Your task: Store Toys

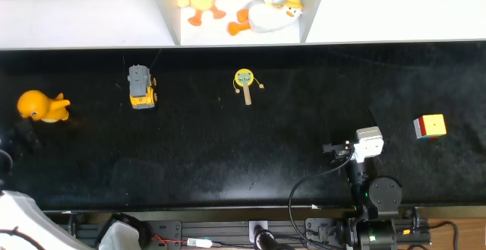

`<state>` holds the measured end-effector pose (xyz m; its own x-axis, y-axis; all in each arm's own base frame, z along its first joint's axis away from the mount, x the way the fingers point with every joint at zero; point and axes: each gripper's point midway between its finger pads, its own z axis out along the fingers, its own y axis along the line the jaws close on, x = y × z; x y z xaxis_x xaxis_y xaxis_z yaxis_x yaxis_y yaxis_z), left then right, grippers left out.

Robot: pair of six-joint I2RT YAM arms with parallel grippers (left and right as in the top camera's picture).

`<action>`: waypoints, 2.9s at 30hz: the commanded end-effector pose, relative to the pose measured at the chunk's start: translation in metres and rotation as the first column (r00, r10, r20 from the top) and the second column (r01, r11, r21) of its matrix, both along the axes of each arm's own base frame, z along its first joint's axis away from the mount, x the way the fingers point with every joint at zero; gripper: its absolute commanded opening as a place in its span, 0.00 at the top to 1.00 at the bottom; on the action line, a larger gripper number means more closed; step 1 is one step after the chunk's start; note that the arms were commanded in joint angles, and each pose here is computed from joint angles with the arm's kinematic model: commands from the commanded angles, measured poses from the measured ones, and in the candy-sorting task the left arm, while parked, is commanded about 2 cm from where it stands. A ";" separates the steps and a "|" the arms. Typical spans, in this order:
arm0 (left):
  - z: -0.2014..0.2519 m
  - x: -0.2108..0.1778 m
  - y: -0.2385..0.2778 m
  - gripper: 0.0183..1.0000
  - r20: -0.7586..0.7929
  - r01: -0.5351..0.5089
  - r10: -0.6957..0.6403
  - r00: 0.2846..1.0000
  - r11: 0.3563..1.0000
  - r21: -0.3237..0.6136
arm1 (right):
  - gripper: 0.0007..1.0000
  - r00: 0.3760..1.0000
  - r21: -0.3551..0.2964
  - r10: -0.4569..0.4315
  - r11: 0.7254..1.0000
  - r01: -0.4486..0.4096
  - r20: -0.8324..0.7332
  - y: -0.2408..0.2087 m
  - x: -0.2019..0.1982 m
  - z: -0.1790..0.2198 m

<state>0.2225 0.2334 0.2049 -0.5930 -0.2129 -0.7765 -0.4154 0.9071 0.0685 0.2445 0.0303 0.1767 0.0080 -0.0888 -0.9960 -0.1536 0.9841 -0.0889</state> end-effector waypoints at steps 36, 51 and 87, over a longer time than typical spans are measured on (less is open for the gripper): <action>-0.038 0.089 -0.024 0.94 0.029 0.241 -0.240 0.970 0.968 -0.075 | 0.00 1.000 0.006 -0.005 1.000 0.005 0.000 -0.001 0.000 -0.003; 0.029 0.116 -0.055 0.94 0.128 0.147 -0.131 0.983 0.981 -0.123 | 0.00 1.000 0.006 -0.005 1.000 0.005 0.000 -0.001 0.000 -0.003; 0.027 0.220 -0.054 0.91 0.144 0.098 -0.073 0.987 0.980 -0.175 | 0.00 1.000 0.006 -0.005 1.000 0.005 0.000 -0.001 0.000 -0.003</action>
